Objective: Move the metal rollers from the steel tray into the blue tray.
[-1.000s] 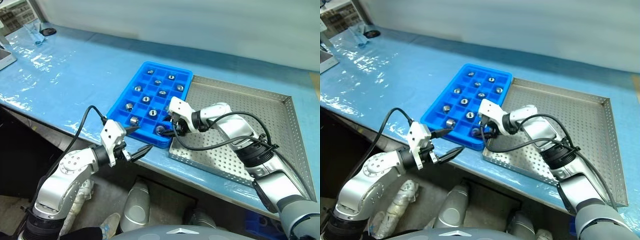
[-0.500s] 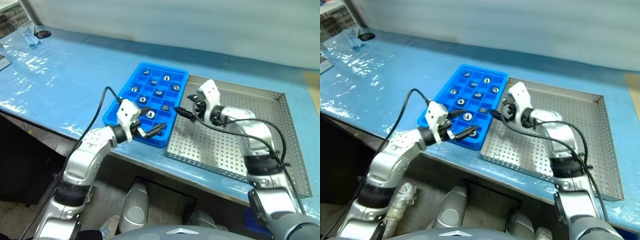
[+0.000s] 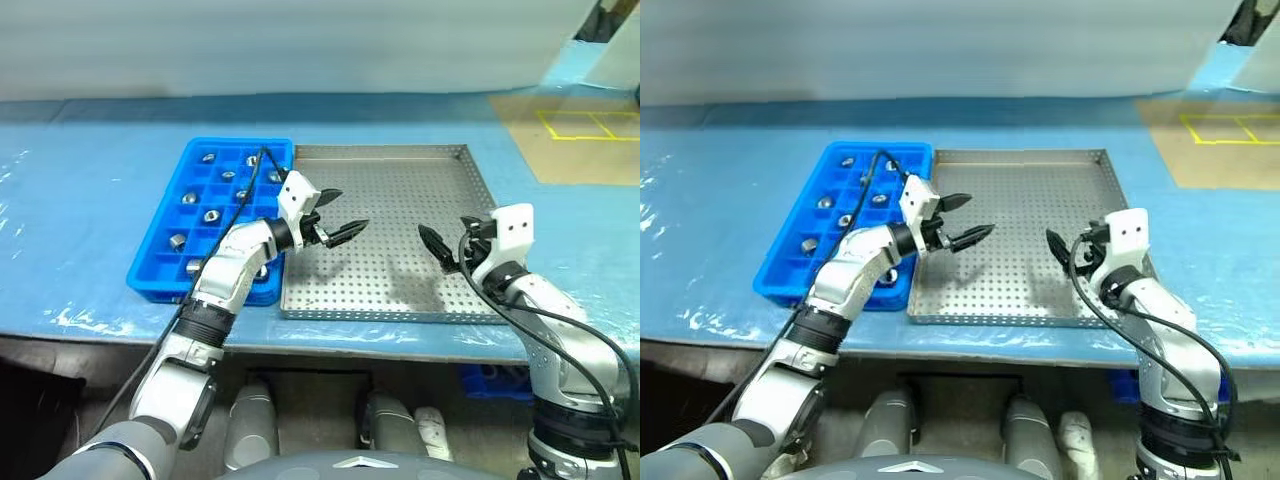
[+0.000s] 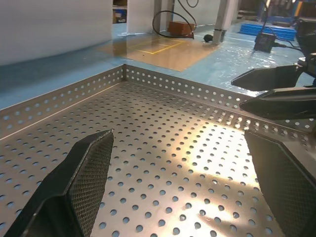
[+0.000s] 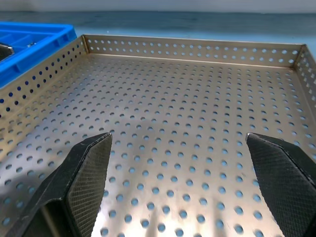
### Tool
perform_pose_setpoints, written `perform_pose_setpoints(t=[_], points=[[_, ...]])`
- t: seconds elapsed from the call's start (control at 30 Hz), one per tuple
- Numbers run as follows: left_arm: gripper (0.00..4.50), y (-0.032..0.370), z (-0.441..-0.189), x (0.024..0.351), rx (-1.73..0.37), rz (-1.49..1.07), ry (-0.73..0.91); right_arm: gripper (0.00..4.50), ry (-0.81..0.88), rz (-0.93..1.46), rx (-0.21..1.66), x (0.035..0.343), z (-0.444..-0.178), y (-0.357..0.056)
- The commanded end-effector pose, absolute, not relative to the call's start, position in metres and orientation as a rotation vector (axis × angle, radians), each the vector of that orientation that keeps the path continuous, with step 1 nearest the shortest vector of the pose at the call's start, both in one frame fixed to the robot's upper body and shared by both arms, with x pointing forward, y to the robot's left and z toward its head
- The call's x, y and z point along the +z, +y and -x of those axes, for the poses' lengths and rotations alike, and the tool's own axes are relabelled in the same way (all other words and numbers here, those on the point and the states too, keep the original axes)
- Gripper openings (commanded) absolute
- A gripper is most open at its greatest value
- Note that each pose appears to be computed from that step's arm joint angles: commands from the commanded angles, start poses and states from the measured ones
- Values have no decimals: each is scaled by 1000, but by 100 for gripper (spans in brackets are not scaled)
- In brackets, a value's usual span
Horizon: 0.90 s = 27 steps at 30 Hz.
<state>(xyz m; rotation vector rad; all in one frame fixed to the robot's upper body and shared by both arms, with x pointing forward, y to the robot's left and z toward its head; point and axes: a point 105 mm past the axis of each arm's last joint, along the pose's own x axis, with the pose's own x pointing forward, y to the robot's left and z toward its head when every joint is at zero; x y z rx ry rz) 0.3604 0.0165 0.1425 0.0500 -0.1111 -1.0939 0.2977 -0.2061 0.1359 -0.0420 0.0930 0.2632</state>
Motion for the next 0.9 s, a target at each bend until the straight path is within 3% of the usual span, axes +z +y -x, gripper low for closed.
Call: perform_pose_setpoints(t=[0.03, 0.9], points=[[444, 21, -367, 150, -1083, -84, -168, 443, -23, 66, 301, 159, -291, -197], [444, 35, -359, 139, -1068, -111, -211, 443, -18, 169, 506, 164, -299, -175]])
